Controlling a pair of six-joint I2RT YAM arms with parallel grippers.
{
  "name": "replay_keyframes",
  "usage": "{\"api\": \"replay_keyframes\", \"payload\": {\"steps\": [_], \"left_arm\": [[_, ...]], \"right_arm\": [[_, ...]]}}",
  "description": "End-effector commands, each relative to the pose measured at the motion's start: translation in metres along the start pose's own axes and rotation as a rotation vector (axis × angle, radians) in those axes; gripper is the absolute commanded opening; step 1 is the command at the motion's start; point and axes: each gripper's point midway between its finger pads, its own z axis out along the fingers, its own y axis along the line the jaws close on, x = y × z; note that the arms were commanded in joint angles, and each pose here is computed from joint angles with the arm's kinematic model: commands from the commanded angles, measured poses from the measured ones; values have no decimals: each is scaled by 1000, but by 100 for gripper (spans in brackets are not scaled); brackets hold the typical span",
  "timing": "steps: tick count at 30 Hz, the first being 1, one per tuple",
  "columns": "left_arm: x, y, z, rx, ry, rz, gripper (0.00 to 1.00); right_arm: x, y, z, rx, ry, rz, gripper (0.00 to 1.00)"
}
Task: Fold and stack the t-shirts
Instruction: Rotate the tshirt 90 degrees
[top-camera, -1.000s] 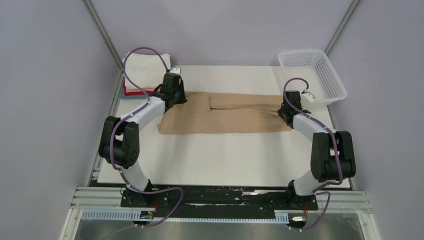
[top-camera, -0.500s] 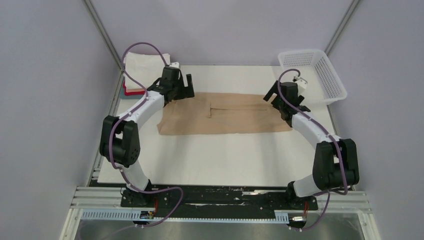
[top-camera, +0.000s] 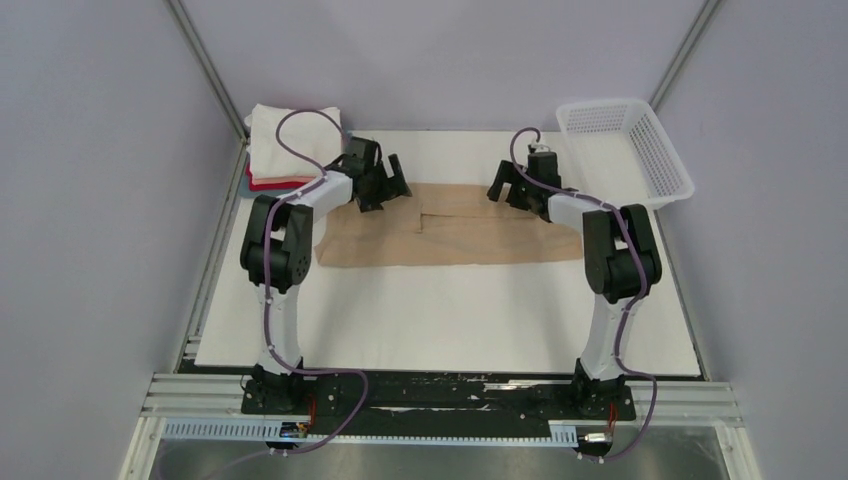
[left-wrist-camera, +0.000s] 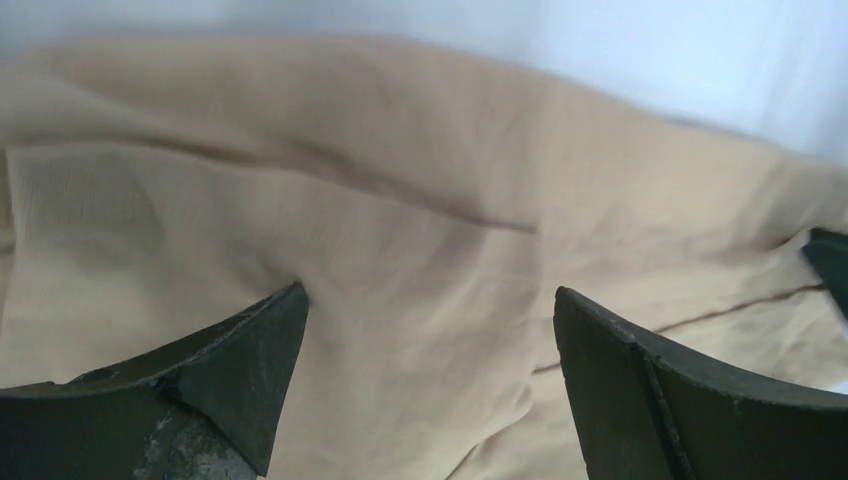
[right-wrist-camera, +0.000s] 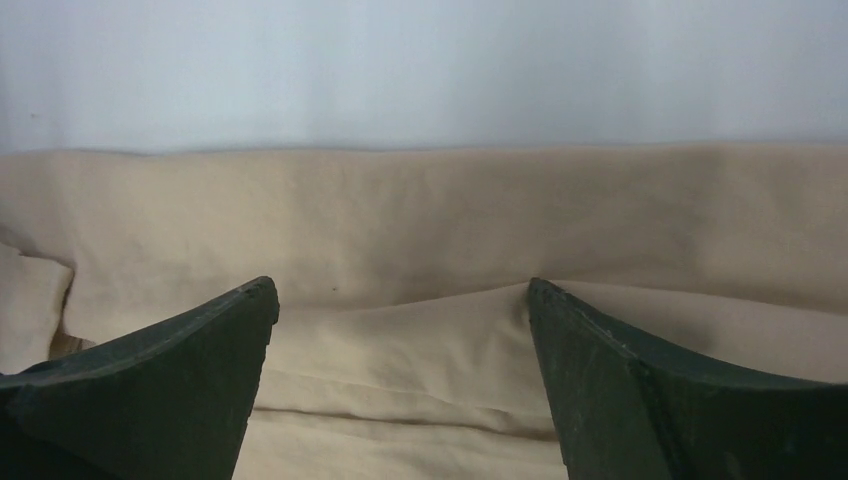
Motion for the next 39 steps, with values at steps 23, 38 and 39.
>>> {"api": "replay_keyframes", "payload": {"steps": [23, 38, 39], "left_arm": [[-19, -176, 104, 643, 201, -185, 100], [-46, -219, 91, 724, 7, -78, 100], [-49, -222, 85, 731, 3, -67, 100]], "right_arm": [[275, 141, -219, -451, 704, -99, 100], [268, 144, -229, -472, 678, -152, 100], [259, 145, -232, -472, 635, -164, 100]]}}
